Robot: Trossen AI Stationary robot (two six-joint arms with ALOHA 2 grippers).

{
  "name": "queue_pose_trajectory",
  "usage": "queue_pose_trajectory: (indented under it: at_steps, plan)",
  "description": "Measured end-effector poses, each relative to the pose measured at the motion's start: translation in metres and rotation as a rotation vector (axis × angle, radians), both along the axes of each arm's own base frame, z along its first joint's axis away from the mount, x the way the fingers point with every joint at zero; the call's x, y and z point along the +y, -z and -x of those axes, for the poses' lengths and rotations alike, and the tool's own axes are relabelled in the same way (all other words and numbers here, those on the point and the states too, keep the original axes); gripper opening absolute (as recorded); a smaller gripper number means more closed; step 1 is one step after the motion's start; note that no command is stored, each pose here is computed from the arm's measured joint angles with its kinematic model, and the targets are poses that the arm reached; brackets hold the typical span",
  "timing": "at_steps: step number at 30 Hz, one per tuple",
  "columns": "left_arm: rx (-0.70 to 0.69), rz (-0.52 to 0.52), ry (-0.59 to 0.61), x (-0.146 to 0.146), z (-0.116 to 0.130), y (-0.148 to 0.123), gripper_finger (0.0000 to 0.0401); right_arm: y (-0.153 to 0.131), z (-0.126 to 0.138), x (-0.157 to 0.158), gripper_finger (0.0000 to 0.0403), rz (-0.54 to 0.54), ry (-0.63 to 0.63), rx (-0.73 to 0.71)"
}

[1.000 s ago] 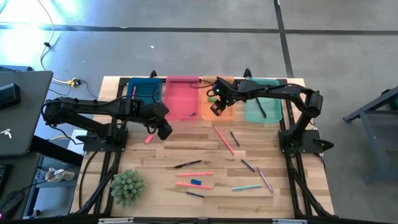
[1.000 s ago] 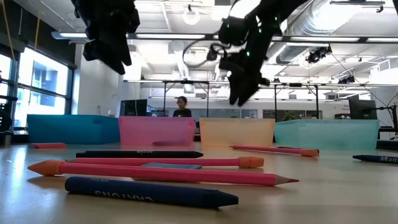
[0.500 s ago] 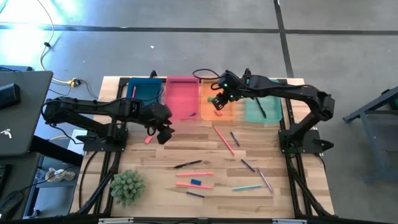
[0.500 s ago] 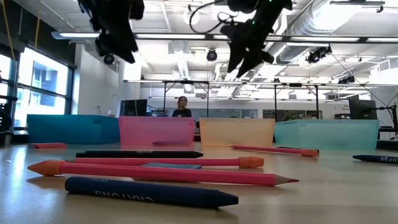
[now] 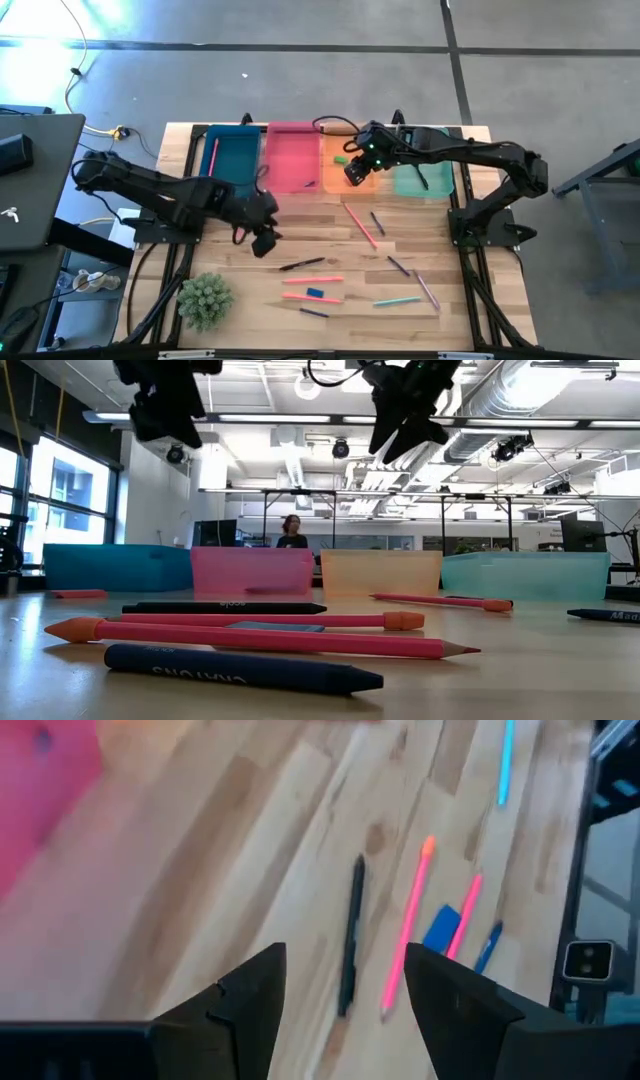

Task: Sort crayons/erasers/pens/pencils in bins
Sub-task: Put the black pen into the green bin

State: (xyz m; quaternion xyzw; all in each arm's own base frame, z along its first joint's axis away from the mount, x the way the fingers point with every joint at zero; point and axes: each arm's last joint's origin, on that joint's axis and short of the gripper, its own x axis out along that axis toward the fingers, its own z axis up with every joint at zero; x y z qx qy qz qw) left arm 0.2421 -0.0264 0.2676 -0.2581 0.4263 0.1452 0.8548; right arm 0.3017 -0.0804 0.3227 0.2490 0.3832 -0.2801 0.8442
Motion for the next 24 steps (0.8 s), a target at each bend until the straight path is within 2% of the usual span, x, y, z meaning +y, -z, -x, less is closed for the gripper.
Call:
queue_pose_trajectory:
  at_steps: [6,13,24]
  plan:
    - [0.121,0.041,-0.043,-0.024,-0.014,0.029,0.0193,0.001,0.0,0.005,0.0165,-0.004,-0.016,0.022]
    - [0.181,0.058,-0.045,-0.045,-0.028,0.056,0.0193,0.002,0.001,0.005,0.0165,-0.002,-0.023,0.033]
    - [0.246,0.032,-0.024,-0.055,-0.045,0.09,0.0193,0.004,0.002,0.005,0.0165,0.005,-0.039,0.054]
